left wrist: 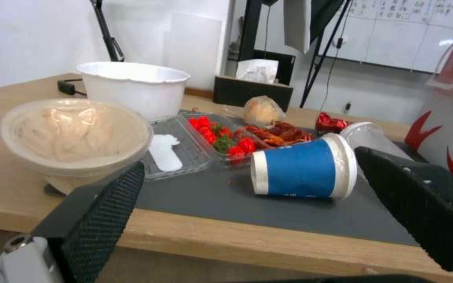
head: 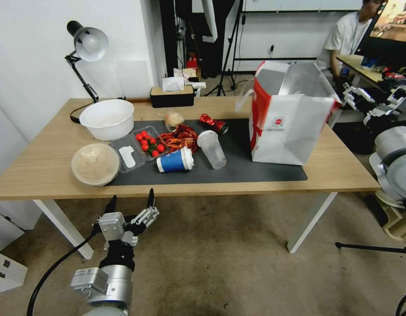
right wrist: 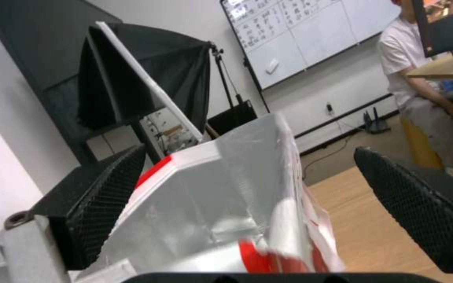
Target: Pick up the food delivery bag from the floor and place it on the table.
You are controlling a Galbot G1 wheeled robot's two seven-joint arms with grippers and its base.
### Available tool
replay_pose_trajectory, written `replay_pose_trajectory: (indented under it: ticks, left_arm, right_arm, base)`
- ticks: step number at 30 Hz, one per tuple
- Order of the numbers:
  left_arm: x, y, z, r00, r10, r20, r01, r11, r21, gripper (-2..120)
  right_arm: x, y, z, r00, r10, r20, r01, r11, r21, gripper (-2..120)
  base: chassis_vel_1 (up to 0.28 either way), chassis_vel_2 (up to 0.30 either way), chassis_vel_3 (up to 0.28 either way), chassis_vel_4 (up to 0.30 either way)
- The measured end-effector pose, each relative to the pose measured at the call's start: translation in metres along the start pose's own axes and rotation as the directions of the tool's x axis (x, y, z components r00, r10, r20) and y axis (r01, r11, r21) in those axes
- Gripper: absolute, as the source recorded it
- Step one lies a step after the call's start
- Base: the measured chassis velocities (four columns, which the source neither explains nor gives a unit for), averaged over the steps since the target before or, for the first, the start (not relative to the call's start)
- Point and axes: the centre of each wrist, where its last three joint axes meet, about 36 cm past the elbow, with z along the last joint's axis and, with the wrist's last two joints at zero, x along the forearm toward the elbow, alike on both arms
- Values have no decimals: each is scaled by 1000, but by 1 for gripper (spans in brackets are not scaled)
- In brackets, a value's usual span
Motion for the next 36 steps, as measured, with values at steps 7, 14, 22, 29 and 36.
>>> replay_pose_trajectory:
  ticks: [7, 14, 22, 29, 36]
  left_arm:
    - [0, 1, -3, 1000, 4, 4, -4, 1000, -5, 100]
    - [-2, 4, -4, 1000, 15, 14, -15, 1000, -17, 100]
    - [-2, 7, -3, 1000, 22, 20, -22, 999, -38, 100]
    - [-5, 9, 1, 999, 29, 26, -28, 998, -64, 100]
    - [-8, 20, 20, 1000, 25, 18, -23, 993, -116, 100]
  right_arm:
    - [10, -2, 8, 996, -93, 10, 89, 979, 181, 100]
    - [28, 5, 20, 978, -211, 0, 202, 938, 281, 100]
    - [81, 3, 59, 956, -293, -27, 285, 896, 340, 100]
    - [127, -8, 105, 965, -259, -40, 252, 880, 403, 100]
    - [175, -15, 149, 974, -203, -98, 225, 900, 372, 100]
  base:
    - [0, 0, 0, 0]
    - [0, 0, 0, 0]
    - [0, 0, 0, 0]
    - [0, 0, 0, 0]
    - [0, 0, 0, 0]
